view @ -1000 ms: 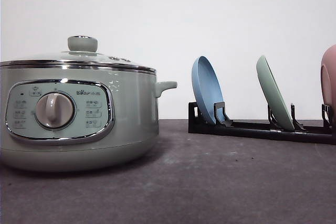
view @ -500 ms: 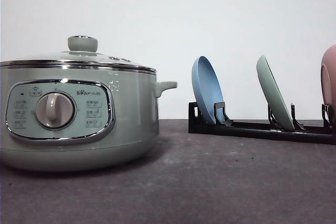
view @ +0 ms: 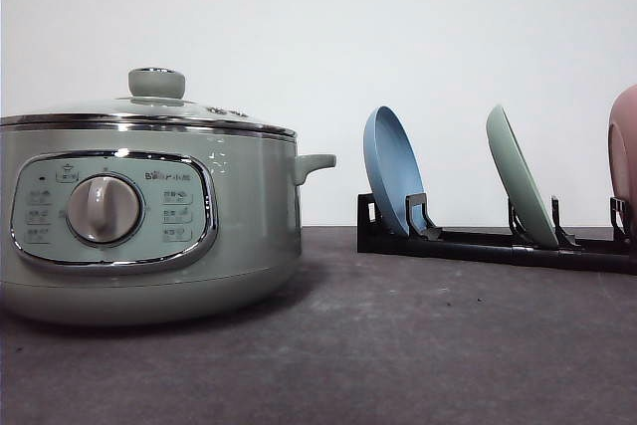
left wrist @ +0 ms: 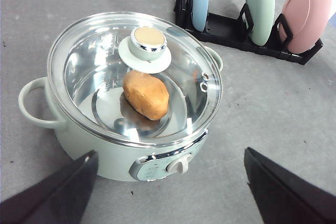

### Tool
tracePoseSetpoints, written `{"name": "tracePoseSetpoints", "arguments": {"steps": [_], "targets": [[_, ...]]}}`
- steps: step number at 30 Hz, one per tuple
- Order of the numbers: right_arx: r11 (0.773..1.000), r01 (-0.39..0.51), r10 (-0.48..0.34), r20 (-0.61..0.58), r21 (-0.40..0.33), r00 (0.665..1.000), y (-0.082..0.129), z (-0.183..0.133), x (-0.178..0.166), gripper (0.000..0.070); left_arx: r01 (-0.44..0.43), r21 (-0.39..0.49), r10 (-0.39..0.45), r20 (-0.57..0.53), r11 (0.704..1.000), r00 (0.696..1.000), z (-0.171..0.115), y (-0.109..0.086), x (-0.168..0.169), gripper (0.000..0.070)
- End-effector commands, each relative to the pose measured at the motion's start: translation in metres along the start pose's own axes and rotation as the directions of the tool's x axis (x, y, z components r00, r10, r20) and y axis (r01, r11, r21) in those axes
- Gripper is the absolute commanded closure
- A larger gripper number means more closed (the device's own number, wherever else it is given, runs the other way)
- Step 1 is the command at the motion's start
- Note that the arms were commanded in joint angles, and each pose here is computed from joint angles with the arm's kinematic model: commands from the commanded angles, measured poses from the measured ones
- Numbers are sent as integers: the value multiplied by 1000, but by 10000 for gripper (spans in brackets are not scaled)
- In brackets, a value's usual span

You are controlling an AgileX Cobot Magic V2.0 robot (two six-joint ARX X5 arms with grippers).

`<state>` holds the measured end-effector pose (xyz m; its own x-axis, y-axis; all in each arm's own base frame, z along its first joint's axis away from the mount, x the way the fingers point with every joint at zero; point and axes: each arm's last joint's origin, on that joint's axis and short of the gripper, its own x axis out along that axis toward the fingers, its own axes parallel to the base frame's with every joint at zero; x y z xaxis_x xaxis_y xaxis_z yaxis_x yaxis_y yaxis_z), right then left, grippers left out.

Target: Transfer potato from steamer to green plate

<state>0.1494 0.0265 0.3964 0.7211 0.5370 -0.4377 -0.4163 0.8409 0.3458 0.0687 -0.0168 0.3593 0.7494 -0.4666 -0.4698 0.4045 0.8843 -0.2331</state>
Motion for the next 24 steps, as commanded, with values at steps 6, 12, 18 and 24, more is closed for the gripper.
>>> {"name": "tracePoseSetpoints", "arguments": {"steps": [6,12,18,24], "targets": [[999,34,-34,-23,28,999,-20,55,50,115,7,26,-8,26,1000,1000,5,-2,-4,130],[995,88,-85,-56,54,995,-46,87,103,116,7,26,-8,25,1000,1000,5,-2,-4,134],[988,129,-122,-86,86,989,-72,96,153,117,7,25,-8,25,1000,1000,5,-2,-4,134],[977,186,-176,-99,103,979,-96,89,191,128,7,24,-8,23,1000,1000,5,-2,-4,134]]}}
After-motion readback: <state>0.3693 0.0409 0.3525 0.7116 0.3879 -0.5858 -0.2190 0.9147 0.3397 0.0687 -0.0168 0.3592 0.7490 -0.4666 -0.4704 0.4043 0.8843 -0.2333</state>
